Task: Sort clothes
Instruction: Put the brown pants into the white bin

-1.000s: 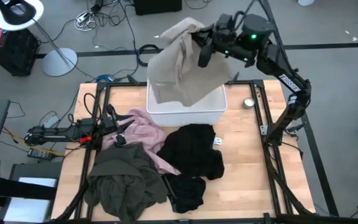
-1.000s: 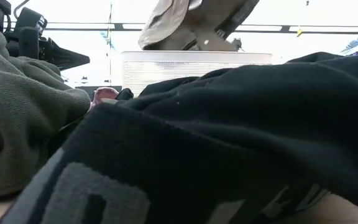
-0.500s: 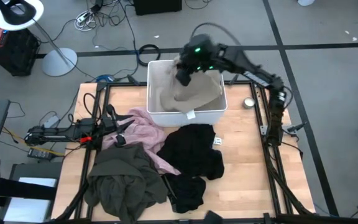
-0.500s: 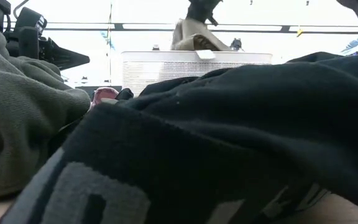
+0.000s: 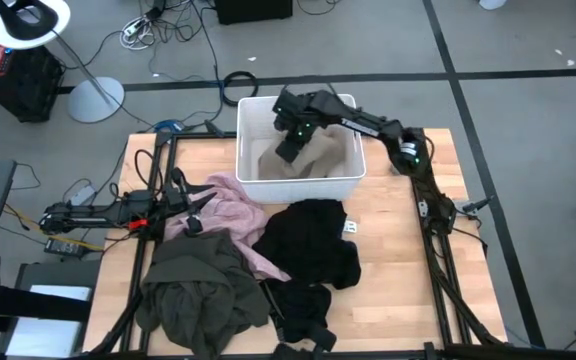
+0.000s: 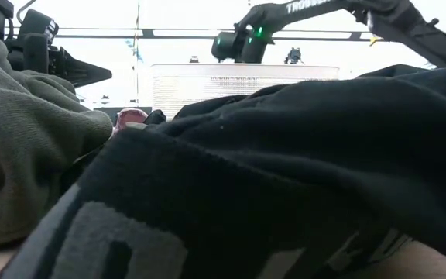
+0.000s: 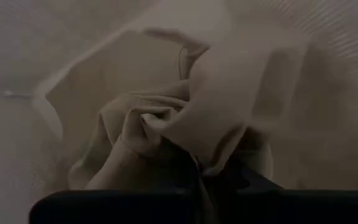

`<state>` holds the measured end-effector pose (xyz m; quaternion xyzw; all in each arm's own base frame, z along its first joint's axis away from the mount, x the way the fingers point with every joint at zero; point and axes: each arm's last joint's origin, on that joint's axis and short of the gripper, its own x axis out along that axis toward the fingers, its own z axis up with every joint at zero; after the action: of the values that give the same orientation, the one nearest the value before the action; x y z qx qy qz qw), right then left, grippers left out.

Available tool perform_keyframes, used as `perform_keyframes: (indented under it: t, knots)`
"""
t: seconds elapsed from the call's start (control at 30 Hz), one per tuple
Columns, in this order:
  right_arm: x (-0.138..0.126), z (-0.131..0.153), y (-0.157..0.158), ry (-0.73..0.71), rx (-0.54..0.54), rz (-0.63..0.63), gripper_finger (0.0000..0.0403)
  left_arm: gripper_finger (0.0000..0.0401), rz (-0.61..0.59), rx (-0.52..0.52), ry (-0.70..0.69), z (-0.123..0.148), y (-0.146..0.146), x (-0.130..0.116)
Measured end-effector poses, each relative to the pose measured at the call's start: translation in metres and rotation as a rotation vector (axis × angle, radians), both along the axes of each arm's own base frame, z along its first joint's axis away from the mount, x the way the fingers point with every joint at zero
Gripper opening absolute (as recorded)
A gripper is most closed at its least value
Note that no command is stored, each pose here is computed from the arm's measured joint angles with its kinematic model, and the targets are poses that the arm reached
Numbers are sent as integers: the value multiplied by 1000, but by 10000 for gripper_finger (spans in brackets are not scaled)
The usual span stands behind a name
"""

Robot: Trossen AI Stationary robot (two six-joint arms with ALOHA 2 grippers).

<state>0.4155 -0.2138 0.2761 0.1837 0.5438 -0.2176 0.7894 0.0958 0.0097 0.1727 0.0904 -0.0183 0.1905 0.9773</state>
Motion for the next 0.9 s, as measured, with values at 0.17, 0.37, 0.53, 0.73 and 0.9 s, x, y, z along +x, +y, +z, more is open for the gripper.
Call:
perform_keyframes:
  t: [0.17, 0.37, 0.53, 0.73, 0.9]
  knots:
    - [9, -39, -11, 52, 98, -25, 15, 105, 0, 0, 0, 0, 0, 0]
    - [16, -74, -15, 122, 136, -28, 18, 105, 0, 0, 0, 0, 0, 0]
    - [19, -90, -17, 151, 150, -25, 28, 105, 0, 0, 0, 0, 0, 0]
    - [20, -93, -17, 151, 150, -19, 69, 105, 0, 0, 0, 0, 0, 0]
    - [17, -88, -16, 161, 164, -18, 107, 105, 0, 0, 0, 0, 0, 0]
